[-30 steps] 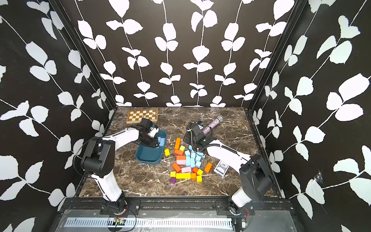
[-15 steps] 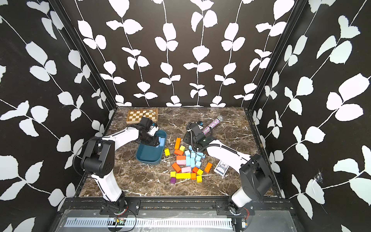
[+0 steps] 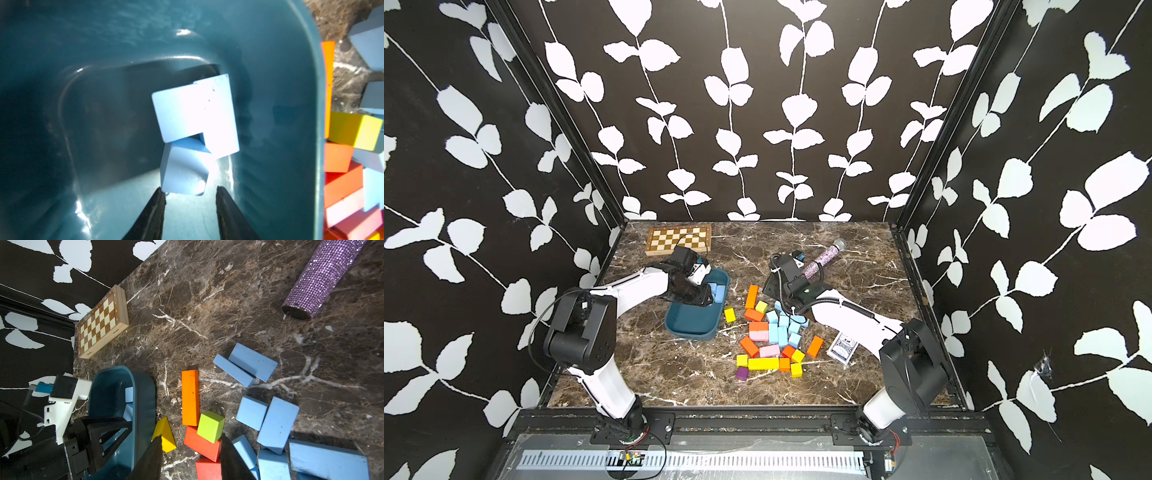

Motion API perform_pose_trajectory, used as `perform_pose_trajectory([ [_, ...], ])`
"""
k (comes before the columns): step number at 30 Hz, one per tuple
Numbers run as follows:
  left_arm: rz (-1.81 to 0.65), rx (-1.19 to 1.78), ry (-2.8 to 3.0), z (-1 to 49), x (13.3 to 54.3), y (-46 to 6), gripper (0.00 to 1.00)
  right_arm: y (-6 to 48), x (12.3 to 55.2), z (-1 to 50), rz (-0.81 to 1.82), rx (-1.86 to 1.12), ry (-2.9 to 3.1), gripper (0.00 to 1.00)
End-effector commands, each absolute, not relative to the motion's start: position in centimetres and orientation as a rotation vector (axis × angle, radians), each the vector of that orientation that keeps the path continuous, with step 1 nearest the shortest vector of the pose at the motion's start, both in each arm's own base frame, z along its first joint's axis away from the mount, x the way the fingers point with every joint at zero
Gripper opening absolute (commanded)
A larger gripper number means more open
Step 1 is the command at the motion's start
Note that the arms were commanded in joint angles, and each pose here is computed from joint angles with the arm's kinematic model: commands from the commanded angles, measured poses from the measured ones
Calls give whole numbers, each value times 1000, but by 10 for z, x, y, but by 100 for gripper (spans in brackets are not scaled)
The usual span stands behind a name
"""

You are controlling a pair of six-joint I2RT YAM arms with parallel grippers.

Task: Pick out the blue building blocks
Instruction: Place the building block in the storage box.

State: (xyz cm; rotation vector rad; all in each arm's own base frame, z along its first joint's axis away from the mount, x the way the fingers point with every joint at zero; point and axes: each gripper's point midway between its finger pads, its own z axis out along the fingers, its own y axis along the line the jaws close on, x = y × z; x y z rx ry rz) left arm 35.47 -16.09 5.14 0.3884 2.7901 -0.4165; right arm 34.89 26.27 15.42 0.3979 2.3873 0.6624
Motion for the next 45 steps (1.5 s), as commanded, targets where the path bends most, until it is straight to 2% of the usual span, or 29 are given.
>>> perform_pose_trajectory([
  [1, -452, 372, 2767, 58, 362, -167, 40, 258, 346, 159, 670, 445, 2355, 44],
  [8, -457, 359, 2771, 57, 369, -170, 33, 258, 347, 159, 668, 449, 2354, 44],
  [11, -479, 349, 2773, 56, 370, -172, 33, 258, 347, 158, 666, 448, 2357, 44],
  [17, -487, 357, 2753, 69, 367, -172, 44, 258, 347, 162, 654, 431, 2362, 44],
  [26, -480, 502, 2608, 113, 361, -172, 59, 246, 338, 158, 477, 264, 2508, 44],
  [35, -504, 802, 2485, 134, 373, -194, 58, 235, 346, 142, 441, 218, 2643, 44],
  [45, -692, 1466, 2144, 151, 385, -281, 57, 214, 352, 134, 496, 185, 2693, 44],
])
